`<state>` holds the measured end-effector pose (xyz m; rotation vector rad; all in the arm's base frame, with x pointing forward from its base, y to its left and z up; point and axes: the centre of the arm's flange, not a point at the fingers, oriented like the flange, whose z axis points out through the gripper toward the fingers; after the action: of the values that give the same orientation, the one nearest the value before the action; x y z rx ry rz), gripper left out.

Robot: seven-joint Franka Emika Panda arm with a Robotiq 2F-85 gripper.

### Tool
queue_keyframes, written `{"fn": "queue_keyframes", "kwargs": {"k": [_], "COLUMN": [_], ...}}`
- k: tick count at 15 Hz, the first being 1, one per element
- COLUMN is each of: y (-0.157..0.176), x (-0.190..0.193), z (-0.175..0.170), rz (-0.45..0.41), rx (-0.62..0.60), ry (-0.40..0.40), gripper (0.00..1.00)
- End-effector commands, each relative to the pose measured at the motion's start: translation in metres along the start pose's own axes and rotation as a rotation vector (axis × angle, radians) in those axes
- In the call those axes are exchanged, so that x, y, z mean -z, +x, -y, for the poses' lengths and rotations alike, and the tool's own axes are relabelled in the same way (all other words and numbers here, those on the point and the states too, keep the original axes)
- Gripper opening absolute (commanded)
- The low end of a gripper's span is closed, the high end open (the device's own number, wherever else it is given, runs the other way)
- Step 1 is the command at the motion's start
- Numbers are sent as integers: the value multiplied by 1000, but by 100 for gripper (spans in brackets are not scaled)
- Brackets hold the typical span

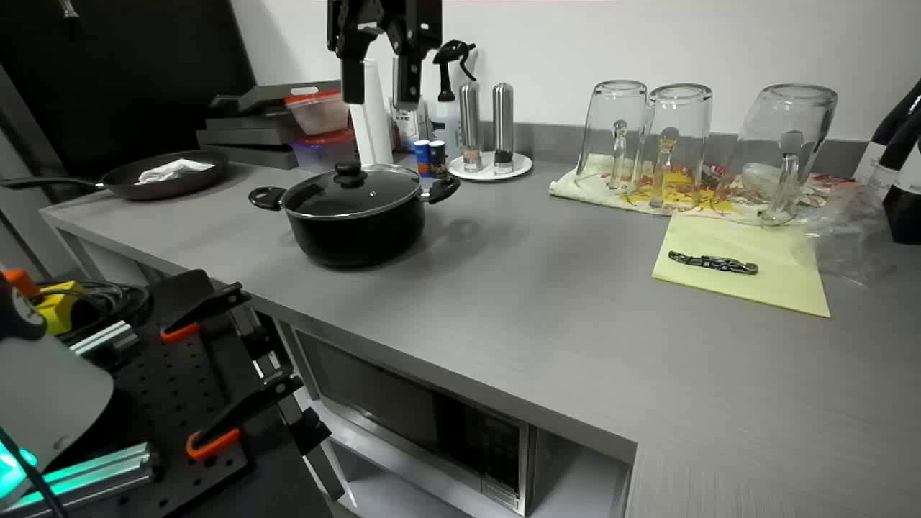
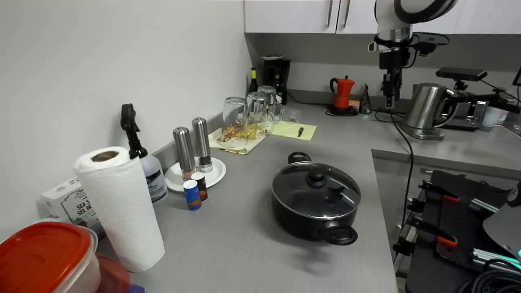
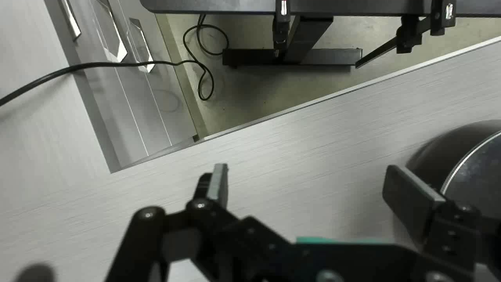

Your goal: Remove the glass lid from the black pot.

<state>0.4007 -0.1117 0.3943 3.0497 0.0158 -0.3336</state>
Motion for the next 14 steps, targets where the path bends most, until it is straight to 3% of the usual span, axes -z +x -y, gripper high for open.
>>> {"fn": "queue_keyframes", "kwargs": {"k": [1,7,14], "y": [0,2,24], "x": [0,-1,-4], "z": [0,3,50], "rz": [0,-3,-65], "rx": [0,8,141], "ry": [0,2,-13], "gripper": [100,100,100]}}
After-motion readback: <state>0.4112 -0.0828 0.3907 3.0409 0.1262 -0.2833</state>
